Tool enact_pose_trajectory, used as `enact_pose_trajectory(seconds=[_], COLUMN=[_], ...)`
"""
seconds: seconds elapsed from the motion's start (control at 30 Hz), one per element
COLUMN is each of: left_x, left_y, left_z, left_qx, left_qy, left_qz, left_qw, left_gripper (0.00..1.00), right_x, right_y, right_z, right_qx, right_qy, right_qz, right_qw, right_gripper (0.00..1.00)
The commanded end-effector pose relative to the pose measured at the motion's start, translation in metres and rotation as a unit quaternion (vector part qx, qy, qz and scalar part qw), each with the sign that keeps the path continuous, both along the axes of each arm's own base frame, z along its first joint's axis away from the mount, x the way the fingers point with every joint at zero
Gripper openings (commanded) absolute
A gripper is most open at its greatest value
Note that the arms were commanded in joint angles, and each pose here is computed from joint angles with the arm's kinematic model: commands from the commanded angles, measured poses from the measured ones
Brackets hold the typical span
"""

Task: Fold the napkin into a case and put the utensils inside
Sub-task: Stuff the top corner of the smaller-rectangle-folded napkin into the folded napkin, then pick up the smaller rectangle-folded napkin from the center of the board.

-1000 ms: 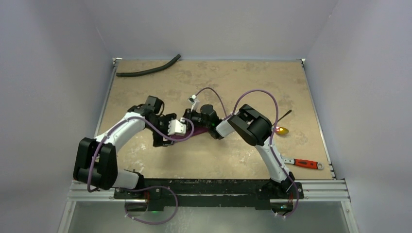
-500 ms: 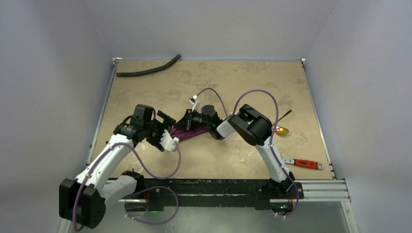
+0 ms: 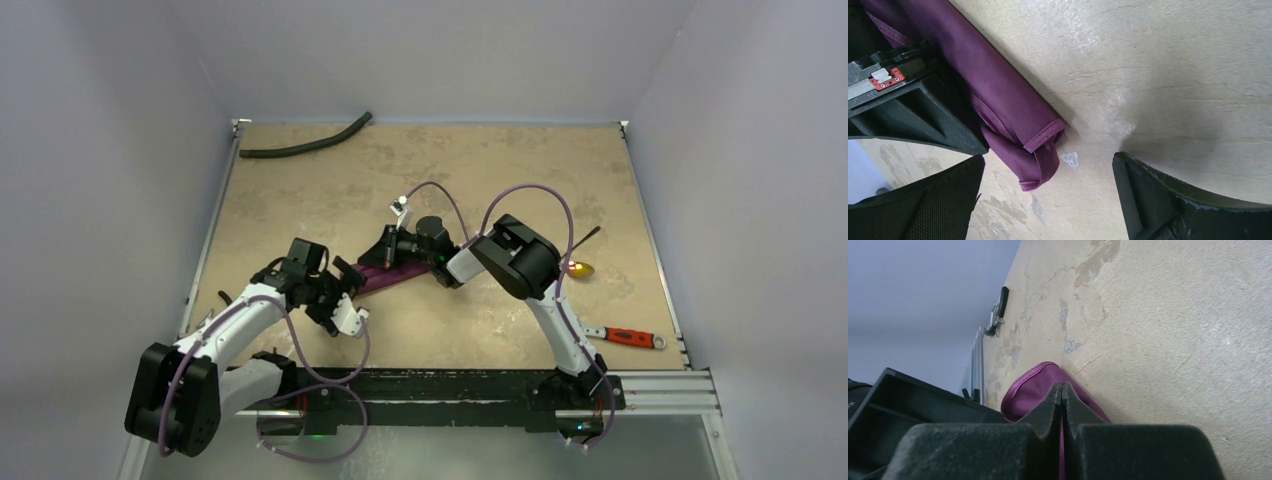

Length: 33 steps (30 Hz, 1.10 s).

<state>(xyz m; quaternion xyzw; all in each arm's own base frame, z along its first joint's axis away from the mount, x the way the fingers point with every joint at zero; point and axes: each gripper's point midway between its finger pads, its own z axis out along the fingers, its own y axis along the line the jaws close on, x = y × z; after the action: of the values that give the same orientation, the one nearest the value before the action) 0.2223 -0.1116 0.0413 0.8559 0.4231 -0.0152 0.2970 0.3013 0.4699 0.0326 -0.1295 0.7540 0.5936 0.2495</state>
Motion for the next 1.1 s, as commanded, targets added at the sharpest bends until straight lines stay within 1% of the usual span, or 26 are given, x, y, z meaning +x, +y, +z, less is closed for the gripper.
enact_pose_trajectory(seconds=[0.0, 0.03, 0.13, 0.23, 0.3, 0.4, 0.5, 0.63, 0.7, 0.73, 0.8, 0.83, 0.87, 0.9, 1.0, 1.07], left_x=[0.015, 0.016, 0.022, 0.025, 0.024, 0.018, 0.014, 0.016, 0.02, 0.023, 0.029, 0.032, 0.035, 0.038, 0.036, 0.033], left_y=[-0.016, -0.016, -0.019, -0.022, -0.021, -0.02, -0.021, -0.021, -0.023, -0.024, -0.027, -0.029, -0.03, -0.031, -0.031, -0.032], left_z=[0.001, -0.003, -0.008, -0.01, -0.016, -0.024, -0.03, -0.035, -0.034, -0.033, -0.03, -0.027, -0.025, -0.021, -0.016, -0.01], left_qx=[-0.036, -0.036, -0.044, -0.055, -0.05, -0.043, -0.041, -0.039, -0.043, -0.046, -0.056, -0.06, -0.065, -0.071, -0.07, -0.075], left_qy=[-0.025, -0.021, -0.026, -0.039, -0.036, -0.023, -0.023, -0.03, -0.032, -0.033, -0.031, -0.03, -0.028, -0.025, 0.001, 0.019], left_qz=[-0.009, -0.006, -0.003, -0.003, -0.006, -0.016, -0.032, -0.039, -0.033, -0.028, -0.019, -0.015, -0.007, 0.005, 0.014, 0.022], left_qw=[0.999, 0.999, 0.999, 0.998, 0.998, 0.999, 0.998, 0.998, 0.998, 0.998, 0.998, 0.998, 0.997, 0.997, 0.997, 0.997], left_gripper=[0.99, 0.98, 0.92, 0.9, 0.88, 0.8, 0.69, 0.63, 0.55, 0.48, 0.3, 0.19, 0.02, 0.0, 0.0, 0.0], right_x=[-0.029, -0.029, -0.03, -0.032, -0.034, -0.035, -0.036, -0.037, -0.037, -0.037, -0.037, -0.038, -0.038, -0.038, -0.025, -0.007], right_y=[-0.025, -0.024, -0.024, -0.025, -0.025, -0.025, -0.025, -0.025, -0.025, -0.025, -0.025, -0.025, -0.025, -0.025, -0.029, -0.037], right_z=[-0.074, -0.074, -0.075, -0.078, -0.079, -0.079, -0.079, -0.081, -0.082, -0.083, -0.084, -0.083, -0.083, -0.081, -0.07, -0.051], right_qx=[-0.088, -0.086, -0.083, -0.081, -0.079, -0.078, -0.074, -0.073, -0.074, -0.074, -0.076, -0.076, -0.076, -0.076, -0.069, -0.053], right_qy=[0.096, 0.097, 0.101, 0.108, 0.114, 0.116, 0.118, 0.12, 0.122, 0.121, 0.12, 0.12, 0.121, 0.12, 0.103, 0.071], right_qz=[0.009, 0.008, 0.008, 0.01, 0.012, 0.013, 0.014, 0.016, 0.016, 0.016, 0.017, 0.018, 0.018, 0.019, 0.011, 0.006], right_qw=[0.991, 0.992, 0.991, 0.991, 0.99, 0.99, 0.99, 0.99, 0.99, 0.99, 0.99, 0.99, 0.99, 0.99, 0.992, 0.996], right_gripper=[0.0, 0.0, 0.0, 0.0, 0.0, 0.0, 0.0, 0.0, 0.0, 0.0, 0.0, 0.0, 0.0, 0.0, 0.0, 0.0])
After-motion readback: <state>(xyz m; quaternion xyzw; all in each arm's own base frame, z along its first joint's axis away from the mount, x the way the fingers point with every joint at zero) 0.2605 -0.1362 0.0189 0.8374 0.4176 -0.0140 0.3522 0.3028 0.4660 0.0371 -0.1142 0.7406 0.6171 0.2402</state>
